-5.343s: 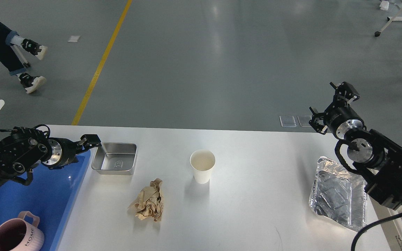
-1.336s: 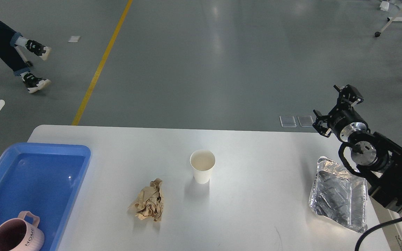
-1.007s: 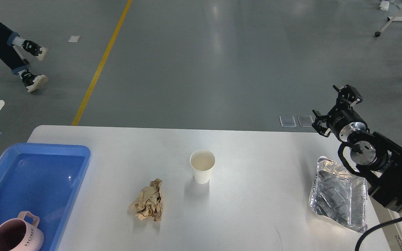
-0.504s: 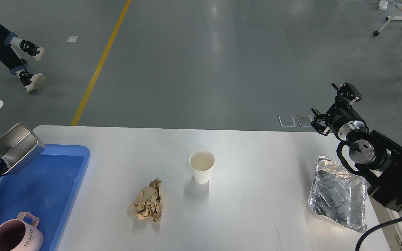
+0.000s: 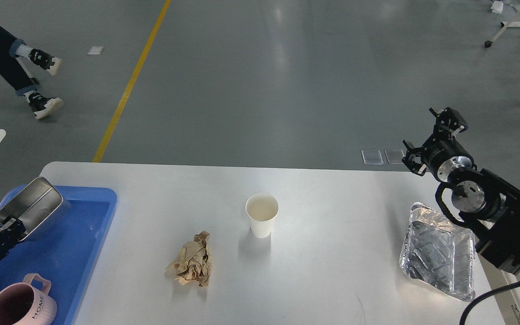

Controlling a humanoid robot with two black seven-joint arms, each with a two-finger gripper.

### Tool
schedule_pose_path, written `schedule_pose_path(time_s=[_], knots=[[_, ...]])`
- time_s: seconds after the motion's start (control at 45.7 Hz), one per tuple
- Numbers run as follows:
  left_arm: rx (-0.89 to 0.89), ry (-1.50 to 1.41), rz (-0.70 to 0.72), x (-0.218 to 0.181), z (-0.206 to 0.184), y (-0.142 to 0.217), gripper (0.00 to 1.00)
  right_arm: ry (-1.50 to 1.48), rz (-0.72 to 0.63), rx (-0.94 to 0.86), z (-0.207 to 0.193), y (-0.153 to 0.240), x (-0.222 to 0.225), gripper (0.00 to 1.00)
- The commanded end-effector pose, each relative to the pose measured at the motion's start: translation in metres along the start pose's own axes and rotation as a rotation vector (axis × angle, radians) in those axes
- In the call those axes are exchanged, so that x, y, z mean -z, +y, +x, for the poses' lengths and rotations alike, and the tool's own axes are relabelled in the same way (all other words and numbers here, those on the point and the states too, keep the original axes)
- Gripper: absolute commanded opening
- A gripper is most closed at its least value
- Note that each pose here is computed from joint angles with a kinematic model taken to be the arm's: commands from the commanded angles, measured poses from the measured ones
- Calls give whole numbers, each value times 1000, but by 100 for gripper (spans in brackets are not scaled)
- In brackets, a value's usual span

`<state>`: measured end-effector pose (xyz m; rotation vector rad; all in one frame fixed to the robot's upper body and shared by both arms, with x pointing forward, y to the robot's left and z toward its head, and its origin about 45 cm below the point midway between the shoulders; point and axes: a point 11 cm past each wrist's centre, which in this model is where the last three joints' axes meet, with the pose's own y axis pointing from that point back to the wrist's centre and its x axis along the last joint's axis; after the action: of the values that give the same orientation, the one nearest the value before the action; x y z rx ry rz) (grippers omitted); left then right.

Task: Tidy desktop
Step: 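Lift the steel tray and carry it over the blue bin, then lower the steel tray into the blue bin and release it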

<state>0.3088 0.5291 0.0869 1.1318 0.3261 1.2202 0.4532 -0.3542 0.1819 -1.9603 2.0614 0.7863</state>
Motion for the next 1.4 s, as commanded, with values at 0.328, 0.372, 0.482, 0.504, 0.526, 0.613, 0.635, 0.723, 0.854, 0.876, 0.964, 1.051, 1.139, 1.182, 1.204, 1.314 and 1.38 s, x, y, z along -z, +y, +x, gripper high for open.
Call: schedule_pose_path(time_s=[0.328, 0.372, 0.482, 0.504, 0.526, 0.613, 0.635, 0.723, 0.854, 0.876, 0.964, 1.051, 1.139, 1.182, 1.204, 1.314, 1.38], knots=[[22, -6, 9, 2, -12, -6, 0, 0, -1, 4, -3, 0, 0, 100], [25, -7, 12, 4, -13, -6, 0, -1, -1, 5, -4, 0, 0, 100], [32, -5, 21, 7, -17, -7, 0, -1, 0, 14, -8, 0, 0, 100], [32, -5, 21, 7, -17, -7, 0, -2, 1, 15, -8, 0, 1, 100], [32, -5, 22, 7, -18, -8, 0, -1, 2, 14, -7, 0, 2, 100], [37, -6, 24, 7, -20, -9, 0, 2, 4, 8, -6, 0, 3, 100], [35, -6, 24, 7, -19, -9, 0, 2, 4, 8, -6, 0, 3, 100], [37, -5, 32, 11, -21, -9, 0, 2, 3, 5, -5, 1, 3, 100], [35, -2, 34, 13, -21, -8, 3, 2, 3, 7, -5, 1, 2, 100], [34, -2, 34, 14, -20, -8, 4, 2, 3, 7, -5, 1, 2, 100], [22, 1, 37, 15, -16, -7, 10, 2, 4, 8, -6, 0, 3, 100], [12, 0, 38, 16, -14, -6, 14, 2, 5, 8, -6, 1, 4, 100], [13, 0, 37, 15, -13, -6, 19, 2, 4, 10, -7, 1, 4, 100], [10, 0, 38, 15, -12, -5, 21, 5, 6, 6, -4, 1, 5, 100], [10, 0, 36, 15, -12, -5, 22, 4, 6, 7, -5, 1, 5, 100], [2, 1, 23, 11, -9, -5, 40, 6, 6, 5, -4, 1, 5, 100], [6, 2, 15, 8, -8, -4, 54, 5, 6, 6, -4, 1, 5, 100]])
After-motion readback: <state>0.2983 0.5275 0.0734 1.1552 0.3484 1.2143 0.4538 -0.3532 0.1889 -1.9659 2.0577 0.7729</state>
